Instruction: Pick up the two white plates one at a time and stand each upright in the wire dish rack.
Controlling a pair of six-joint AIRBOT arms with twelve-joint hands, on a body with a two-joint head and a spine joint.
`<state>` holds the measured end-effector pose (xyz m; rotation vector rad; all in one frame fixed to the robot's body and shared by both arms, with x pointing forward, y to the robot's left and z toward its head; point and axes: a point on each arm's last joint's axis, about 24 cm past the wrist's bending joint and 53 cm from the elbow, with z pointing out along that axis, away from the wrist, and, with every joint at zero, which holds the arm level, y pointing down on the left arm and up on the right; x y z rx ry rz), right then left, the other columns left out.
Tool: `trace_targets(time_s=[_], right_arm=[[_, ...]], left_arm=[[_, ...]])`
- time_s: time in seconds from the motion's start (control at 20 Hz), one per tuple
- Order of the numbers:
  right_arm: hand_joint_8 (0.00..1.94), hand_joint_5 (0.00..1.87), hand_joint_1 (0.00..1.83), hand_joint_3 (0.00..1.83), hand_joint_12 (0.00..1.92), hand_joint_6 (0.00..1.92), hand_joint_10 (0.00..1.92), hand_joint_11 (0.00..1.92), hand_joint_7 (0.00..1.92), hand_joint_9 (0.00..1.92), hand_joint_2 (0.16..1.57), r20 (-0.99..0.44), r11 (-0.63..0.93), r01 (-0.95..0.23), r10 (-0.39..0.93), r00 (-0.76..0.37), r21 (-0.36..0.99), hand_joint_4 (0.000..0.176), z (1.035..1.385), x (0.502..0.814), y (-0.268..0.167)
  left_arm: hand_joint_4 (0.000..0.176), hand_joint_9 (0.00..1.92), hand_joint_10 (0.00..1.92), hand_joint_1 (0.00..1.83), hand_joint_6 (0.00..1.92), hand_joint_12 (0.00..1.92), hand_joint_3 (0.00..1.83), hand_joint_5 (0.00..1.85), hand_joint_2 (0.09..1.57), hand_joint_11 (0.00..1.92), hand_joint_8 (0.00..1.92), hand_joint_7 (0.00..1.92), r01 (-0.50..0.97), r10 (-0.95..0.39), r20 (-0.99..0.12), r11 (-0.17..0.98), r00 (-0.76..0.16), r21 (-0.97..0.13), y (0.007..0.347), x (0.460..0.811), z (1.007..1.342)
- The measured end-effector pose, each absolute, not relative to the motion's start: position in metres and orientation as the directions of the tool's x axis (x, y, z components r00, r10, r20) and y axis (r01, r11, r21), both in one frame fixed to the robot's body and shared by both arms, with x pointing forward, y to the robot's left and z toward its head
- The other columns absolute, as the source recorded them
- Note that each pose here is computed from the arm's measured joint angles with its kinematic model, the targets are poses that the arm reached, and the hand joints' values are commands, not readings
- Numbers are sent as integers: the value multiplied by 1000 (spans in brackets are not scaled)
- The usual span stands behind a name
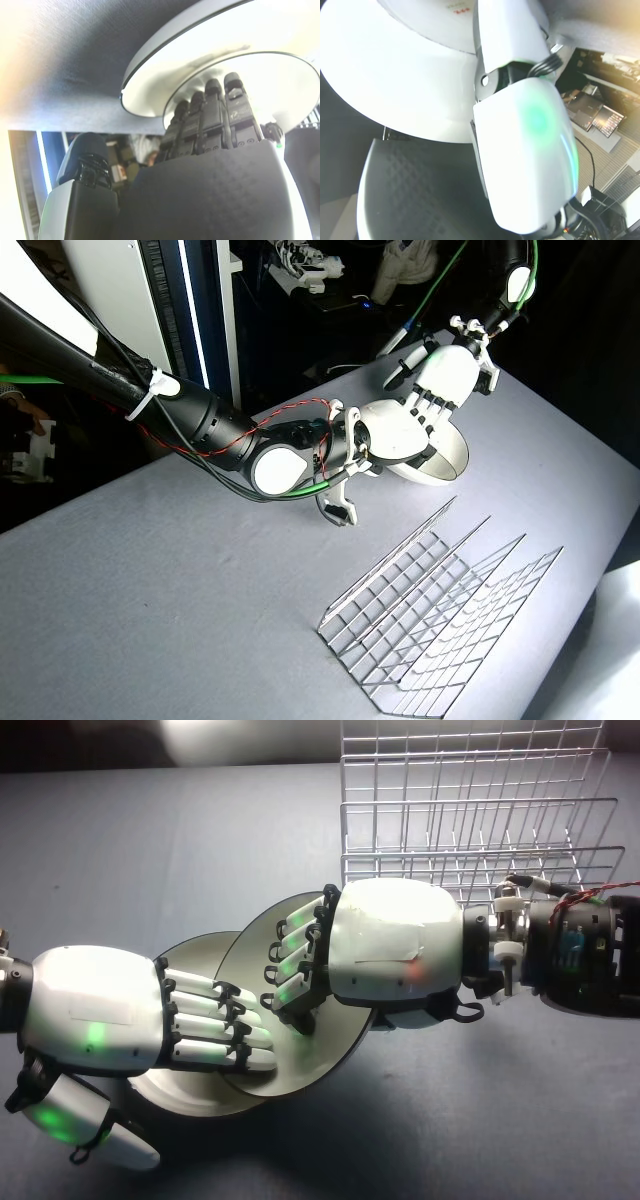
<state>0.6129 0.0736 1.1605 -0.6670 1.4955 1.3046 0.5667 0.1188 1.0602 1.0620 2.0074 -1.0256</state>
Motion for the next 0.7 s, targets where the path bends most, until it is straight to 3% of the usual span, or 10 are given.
trace_targets(time_s=[0.7], right_arm=[[946, 894, 1486, 0, 1577, 1056, 1122, 823, 919, 882, 1121, -917, 253, -890, 228, -327, 380, 0, 1190, 607, 63]], left_arm=[[0, 0, 0, 0, 0, 0, 0, 0, 1254, 0, 0, 0, 880, 357, -839, 395, -411, -263, 163, 581, 1106]])
